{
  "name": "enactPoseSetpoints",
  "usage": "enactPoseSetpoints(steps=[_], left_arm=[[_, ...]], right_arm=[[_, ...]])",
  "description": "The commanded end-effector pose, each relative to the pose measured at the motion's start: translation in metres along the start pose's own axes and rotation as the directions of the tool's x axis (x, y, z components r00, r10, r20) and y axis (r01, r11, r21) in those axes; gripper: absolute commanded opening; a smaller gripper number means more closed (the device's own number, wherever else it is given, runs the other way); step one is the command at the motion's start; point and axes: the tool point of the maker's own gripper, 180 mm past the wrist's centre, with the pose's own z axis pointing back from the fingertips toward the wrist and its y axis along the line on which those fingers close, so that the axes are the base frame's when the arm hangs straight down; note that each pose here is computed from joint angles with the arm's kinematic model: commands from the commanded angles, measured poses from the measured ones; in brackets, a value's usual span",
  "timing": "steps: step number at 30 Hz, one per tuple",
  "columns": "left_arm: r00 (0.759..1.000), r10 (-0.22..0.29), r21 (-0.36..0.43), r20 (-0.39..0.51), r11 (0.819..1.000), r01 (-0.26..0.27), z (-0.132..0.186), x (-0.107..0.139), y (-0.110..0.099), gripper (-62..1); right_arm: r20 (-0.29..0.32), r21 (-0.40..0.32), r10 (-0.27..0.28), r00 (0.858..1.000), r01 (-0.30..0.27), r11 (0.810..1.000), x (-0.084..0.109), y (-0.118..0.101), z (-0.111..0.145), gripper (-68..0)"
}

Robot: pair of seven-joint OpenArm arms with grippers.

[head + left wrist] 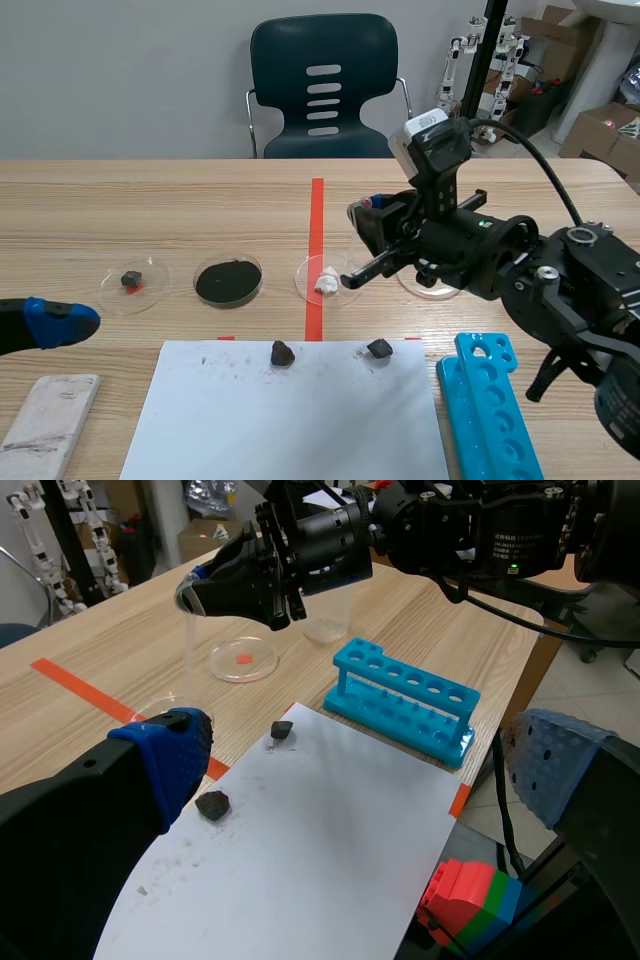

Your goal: Squeeze the dropper onto the mineral

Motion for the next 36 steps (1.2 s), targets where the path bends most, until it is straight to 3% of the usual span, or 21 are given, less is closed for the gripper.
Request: enactPoseSetpoints(steps=[1,19,36], left_arm=[[1.0,0.013,-0.002,0.029,1.0,-0.013,-0.001,0.005,-0.002,0.6],[1.0,0.013,-0.002,0.029,1.0,-0.013,-0.001,0.005,-0.002,0.6],[1.0,0.013,-0.002,0.029,1.0,-0.013,-0.001,0.005,-0.002,0.6]], right_arm=[[0.068,-0.002,0.019,0.998,-0.019,1.0,0.024,-0.004,-0.003,-60.7],[0.103,-0.002,0.026,0.994,-0.026,1.0,0.034,-0.004,-0.006,-60.7],[0.094,0.033,0.031,0.995,-0.034,0.999,0.032,0.004,-0.008,-60.7]])
